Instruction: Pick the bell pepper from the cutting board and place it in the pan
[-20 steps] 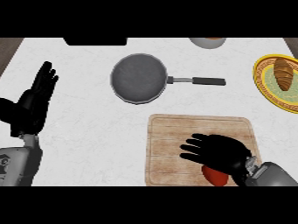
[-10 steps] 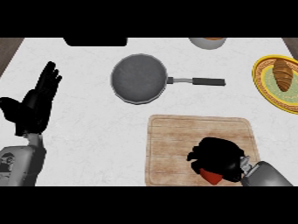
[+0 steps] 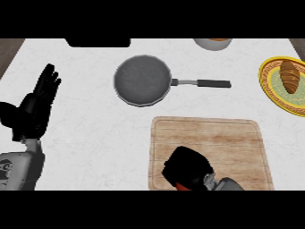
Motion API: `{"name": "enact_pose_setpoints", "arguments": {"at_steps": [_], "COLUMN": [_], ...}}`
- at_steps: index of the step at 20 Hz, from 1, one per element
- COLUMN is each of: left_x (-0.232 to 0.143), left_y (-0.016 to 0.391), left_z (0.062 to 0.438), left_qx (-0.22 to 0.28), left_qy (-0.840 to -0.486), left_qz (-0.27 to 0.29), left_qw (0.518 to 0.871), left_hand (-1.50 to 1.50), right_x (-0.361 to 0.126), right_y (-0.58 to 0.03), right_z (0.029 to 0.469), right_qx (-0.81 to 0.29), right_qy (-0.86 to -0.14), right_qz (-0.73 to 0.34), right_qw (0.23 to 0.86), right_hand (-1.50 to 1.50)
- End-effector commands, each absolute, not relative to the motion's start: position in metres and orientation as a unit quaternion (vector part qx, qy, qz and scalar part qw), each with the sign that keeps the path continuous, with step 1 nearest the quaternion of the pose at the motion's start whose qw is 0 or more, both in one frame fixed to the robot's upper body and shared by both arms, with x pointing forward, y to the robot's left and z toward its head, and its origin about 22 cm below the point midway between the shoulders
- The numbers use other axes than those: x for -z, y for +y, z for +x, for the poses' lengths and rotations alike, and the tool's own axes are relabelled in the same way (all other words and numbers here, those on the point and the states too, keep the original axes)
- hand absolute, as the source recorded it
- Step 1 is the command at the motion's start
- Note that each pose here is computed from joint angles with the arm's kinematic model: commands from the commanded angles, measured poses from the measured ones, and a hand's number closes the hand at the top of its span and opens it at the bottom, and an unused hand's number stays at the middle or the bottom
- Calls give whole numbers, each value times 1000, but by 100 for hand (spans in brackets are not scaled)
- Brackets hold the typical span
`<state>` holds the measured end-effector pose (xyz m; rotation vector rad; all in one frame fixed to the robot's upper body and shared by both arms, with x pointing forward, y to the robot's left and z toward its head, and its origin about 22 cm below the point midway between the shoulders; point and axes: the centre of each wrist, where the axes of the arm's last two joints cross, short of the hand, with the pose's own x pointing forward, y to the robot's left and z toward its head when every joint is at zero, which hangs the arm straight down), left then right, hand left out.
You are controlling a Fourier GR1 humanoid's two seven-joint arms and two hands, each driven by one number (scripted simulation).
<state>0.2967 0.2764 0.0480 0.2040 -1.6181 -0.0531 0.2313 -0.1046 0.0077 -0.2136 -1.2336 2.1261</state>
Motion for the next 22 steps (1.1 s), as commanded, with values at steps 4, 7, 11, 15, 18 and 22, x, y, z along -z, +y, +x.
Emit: {"name": "enact_pose_setpoints", "arguments": {"at_steps": [4, 7, 11, 15, 18, 22], "left_x": [-48, -44, -46, -54, -50, -54], "left_y": [275, 270, 269, 257, 254, 248], "left_z": [298, 296, 299, 309, 307, 312], "left_qx": [26, 27, 31, 42, 44, 46], "left_qy": [-719, -719, -722, -727, -727, -732], "left_qz": [86, 80, 79, 75, 63, 59], "left_qw": [689, 690, 687, 681, 682, 678], "left_hand": [0, 0, 0, 0, 0, 0], "right_x": [-17, -42, -64, -80, -89, -110], "right_y": [-64, -52, -33, -19, -8, 1], "right_z": [206, 198, 182, 175, 182, 208], "right_qx": [-724, -648, -563, -487, -434, -355], "right_qy": [-504, -582, -649, -681, -694, -718], "right_qz": [-174, -240, -277, -299, -332, -318], "right_qw": [437, 427, 430, 458, 468, 508], "right_hand": [150, 150, 150, 150, 150, 150]}}
